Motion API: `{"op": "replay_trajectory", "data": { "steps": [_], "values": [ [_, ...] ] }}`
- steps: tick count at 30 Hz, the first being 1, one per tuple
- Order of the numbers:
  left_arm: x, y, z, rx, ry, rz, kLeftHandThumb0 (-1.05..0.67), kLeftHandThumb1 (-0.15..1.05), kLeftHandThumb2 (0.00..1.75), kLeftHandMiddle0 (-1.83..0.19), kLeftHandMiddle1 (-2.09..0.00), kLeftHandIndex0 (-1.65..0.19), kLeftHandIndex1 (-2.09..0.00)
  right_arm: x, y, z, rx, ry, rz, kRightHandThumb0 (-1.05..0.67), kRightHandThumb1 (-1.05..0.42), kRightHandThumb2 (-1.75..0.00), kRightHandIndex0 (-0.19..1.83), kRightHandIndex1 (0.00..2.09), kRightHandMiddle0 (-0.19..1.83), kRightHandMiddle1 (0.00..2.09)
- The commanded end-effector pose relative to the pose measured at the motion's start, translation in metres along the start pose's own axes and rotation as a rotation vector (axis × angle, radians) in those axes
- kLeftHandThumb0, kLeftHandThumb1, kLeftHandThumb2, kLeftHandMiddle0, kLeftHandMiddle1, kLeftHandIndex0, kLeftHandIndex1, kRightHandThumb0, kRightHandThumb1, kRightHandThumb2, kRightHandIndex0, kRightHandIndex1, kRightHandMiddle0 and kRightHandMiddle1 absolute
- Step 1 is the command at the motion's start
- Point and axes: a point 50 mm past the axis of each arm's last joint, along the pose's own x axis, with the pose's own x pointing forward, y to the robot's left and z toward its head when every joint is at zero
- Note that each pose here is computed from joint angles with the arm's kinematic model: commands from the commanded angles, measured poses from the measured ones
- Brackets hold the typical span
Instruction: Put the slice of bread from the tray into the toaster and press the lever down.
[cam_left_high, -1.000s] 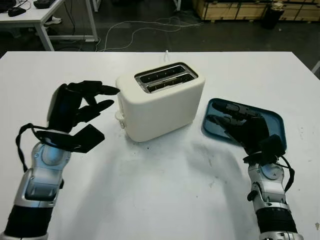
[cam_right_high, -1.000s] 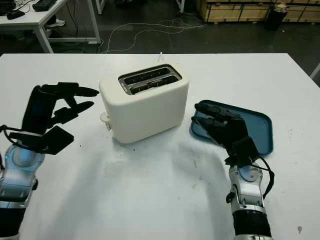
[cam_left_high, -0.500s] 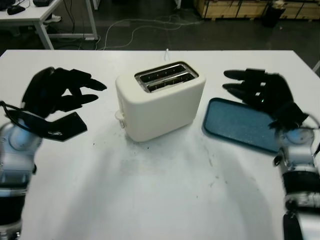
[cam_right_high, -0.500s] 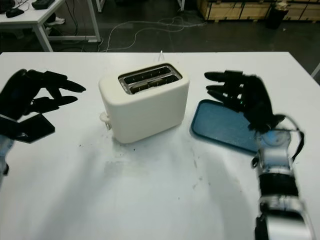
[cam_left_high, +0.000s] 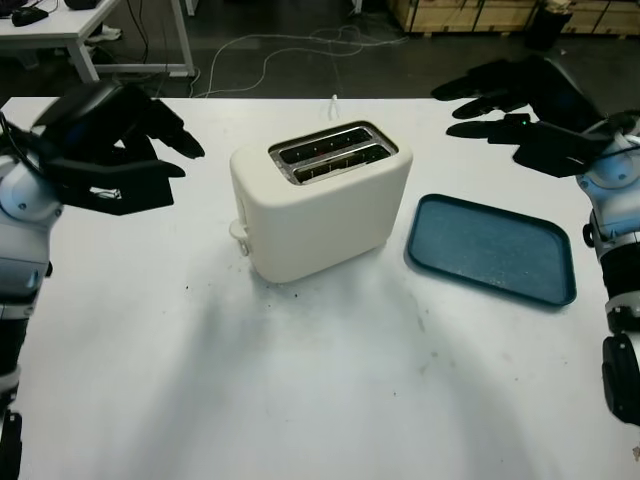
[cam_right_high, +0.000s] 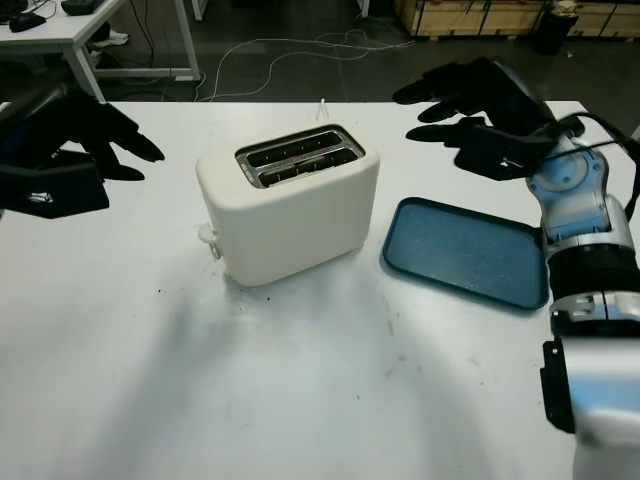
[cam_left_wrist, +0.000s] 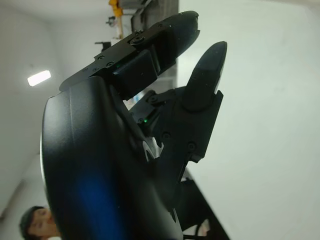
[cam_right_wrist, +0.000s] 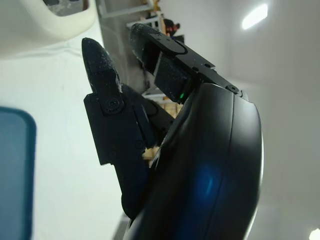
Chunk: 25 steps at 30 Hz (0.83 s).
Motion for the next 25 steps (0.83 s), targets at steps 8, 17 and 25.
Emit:
{"op": "replay_trajectory", "data": {
  "steps": [8, 17, 25],
  "values": [
    [-0.001, -0.002, -0.003, -0.003, 0.043, -0.029, -0.32, 0.76, 0.0, -1.04, -0.78, -1.23, -0.02, 0.009, -0.012, 0.011, -0.135, 0.011, 0.051, -0.51, -0.8, 0.0, 1.06, 0.01, 0.94, 0.0],
    [-0.002, -0.006, -0.001, -0.02, 0.035, -0.022, -0.31, 0.77, 0.0, -1.0, -0.87, -1.23, -0.02, 0.007, -0.013, 0.008, -0.145, 0.012, 0.047, -0.5, -0.79, 0.0, 1.06, 0.01, 0.96, 0.01],
    [-0.002, -0.009, 0.0, -0.03, 0.033, -0.031, -0.32, 0.77, 0.0, -0.97, -0.88, -1.22, -0.02, 0.006, -0.012, 0.009, -0.159, 0.006, 0.048, -0.51, -0.81, -0.01, 1.07, 0.01, 0.95, 0.0]
  ]
}}
